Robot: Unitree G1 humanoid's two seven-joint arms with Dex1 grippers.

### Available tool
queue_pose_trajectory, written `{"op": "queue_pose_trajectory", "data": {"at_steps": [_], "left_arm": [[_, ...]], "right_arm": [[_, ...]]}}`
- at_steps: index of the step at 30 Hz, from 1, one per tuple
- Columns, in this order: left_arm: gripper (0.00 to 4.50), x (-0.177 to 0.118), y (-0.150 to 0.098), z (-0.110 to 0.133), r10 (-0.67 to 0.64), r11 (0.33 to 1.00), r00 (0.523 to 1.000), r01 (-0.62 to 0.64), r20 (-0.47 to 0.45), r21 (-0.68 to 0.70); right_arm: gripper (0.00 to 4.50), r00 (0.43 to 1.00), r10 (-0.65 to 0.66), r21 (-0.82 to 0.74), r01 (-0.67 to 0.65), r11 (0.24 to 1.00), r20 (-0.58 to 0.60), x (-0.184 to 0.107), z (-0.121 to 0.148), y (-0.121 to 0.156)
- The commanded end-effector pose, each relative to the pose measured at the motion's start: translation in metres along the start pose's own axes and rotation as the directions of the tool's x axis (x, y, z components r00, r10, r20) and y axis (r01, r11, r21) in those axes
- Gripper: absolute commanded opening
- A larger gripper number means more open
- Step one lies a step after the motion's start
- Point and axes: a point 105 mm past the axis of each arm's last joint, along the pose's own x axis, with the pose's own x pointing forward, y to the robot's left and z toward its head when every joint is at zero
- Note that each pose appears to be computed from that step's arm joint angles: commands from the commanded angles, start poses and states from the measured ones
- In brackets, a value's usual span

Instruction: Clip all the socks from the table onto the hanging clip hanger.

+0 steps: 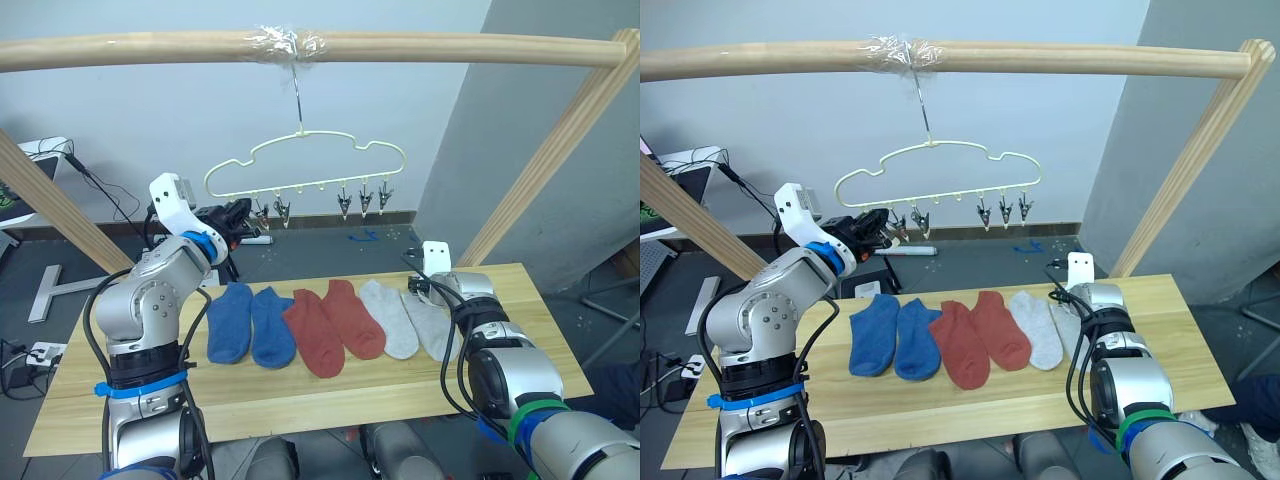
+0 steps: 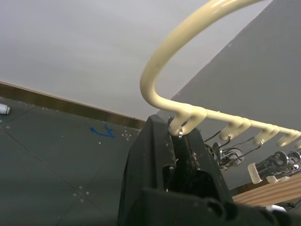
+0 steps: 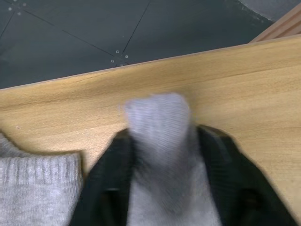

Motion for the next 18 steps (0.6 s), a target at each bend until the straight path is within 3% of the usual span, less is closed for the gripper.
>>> {"op": "queue_pose_trajectory", "data": {"at_steps": [1,3,9,18], "left_arm": [[0.00,-0.004,-0.013,0.023,-0.047,0.998,0.996,0.044,0.080,0.037],[0.00,-0.004,-0.014,0.023,-0.054,0.998,0.996,0.052,0.077,0.030],[0.00,-0.006,-0.013,0.027,-0.079,0.996,0.994,0.082,0.071,-0.037],[0.00,-0.010,-0.004,0.044,-0.119,0.981,0.989,0.131,0.089,-0.145]], "right_arm": [[0.54,0.999,-0.025,-0.016,0.024,1.000,-0.044,0.004,-0.015,-0.006],[0.02,0.999,-0.019,-0.029,0.017,0.999,-0.039,0.004,-0.014,-0.005],[0.02,0.997,0.071,-0.180,-0.070,0.981,0.001,-0.007,-0.001,0.007],[0.02,0.944,0.325,-0.403,-0.274,0.873,0.062,-0.068,0.023,0.043]]}}
